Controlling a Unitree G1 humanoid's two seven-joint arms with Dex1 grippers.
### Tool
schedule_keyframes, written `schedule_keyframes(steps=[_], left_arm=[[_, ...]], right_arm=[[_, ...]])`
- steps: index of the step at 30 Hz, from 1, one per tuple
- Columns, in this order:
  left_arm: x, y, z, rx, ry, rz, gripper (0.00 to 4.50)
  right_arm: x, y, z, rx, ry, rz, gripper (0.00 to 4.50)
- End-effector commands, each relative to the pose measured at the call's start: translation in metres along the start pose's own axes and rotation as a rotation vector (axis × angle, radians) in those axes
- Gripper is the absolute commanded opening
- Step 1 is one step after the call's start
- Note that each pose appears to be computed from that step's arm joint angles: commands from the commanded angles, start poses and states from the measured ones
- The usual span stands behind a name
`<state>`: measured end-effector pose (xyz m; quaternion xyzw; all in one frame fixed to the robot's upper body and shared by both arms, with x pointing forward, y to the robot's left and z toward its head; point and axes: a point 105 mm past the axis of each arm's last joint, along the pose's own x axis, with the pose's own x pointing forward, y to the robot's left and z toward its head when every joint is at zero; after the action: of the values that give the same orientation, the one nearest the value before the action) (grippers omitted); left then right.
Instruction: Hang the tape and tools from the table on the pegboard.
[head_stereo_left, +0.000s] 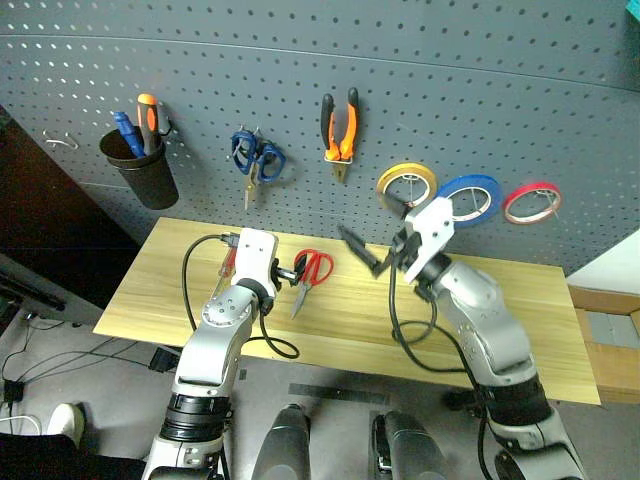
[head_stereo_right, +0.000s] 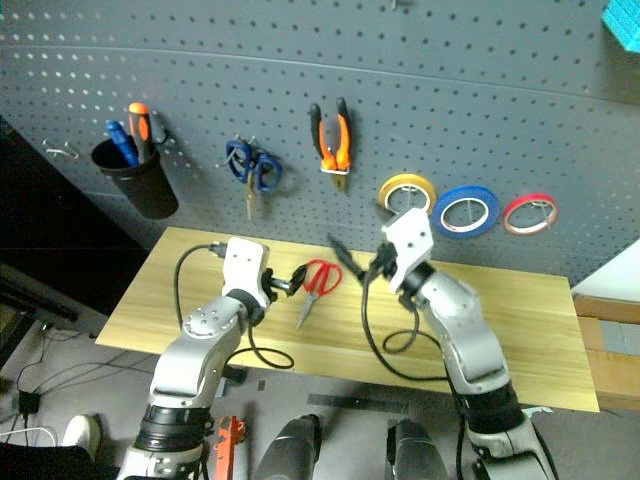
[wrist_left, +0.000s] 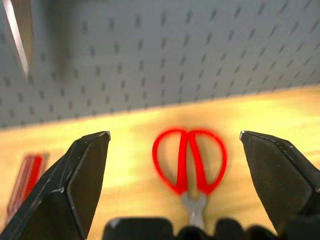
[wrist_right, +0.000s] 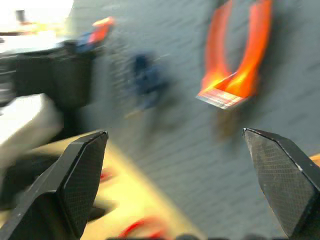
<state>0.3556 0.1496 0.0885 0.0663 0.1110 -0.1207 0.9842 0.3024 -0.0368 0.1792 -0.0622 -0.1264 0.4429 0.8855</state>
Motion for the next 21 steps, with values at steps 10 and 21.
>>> schedule_keyframes(steps=[10, 21], left_arm=[[0.014, -0.024, -0.074, -0.06, 0.271, -0.094, 4.5], [0.019, -0.014, -0.093, 0.105, 0.368, -0.087, 4.12]], right_arm=[[-0.025, 0.067, -0.024, 0.034, 0.087, 0.458, 4.47], [-0.029, 0.074, -0.058, -0.015, 0.181, 0.511, 4.5]])
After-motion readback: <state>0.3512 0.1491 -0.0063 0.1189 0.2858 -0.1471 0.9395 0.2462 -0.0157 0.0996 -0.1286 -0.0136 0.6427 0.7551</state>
